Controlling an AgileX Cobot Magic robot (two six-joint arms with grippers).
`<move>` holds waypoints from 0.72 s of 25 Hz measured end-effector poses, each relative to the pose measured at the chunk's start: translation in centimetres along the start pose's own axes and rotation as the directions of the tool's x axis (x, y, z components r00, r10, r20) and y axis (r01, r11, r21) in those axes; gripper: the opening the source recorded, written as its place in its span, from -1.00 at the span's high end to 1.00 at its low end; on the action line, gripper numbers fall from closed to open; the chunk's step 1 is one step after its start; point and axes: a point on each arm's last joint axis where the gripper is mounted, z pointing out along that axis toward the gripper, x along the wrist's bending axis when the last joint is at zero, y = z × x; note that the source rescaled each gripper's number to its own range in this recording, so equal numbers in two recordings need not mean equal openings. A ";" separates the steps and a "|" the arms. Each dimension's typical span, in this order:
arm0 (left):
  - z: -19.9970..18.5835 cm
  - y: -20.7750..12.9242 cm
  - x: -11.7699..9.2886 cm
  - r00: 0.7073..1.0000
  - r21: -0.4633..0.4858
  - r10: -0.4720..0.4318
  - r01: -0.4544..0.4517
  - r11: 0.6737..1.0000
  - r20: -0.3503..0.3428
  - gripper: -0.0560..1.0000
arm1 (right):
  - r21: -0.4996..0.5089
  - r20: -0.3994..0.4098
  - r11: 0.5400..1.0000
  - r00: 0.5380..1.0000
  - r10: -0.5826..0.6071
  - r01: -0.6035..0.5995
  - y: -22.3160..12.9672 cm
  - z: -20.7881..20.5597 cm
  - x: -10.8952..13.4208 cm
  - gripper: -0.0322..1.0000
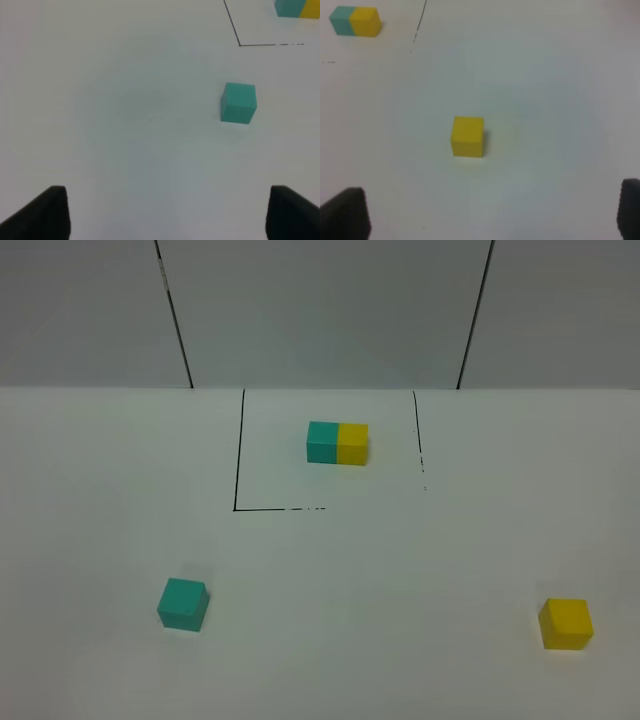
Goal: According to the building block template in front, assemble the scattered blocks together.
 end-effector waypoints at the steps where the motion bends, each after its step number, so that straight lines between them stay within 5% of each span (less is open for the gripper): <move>1: 0.0 0.0 0.0 1.000 0.000 0.000 0.000 1.000 0.000 -0.73 | 0.000 0.000 1.000 1.000 0.000 0.000 0.0 0.0 0.0 -1.00; 18: 0.0 0.1 0.0 1.000 0.000 0.000 0.000 1.000 -0.002 -0.73 | 0.000 0.000 1.000 1.000 0.000 0.000 0.0 0.0 0.0 -1.00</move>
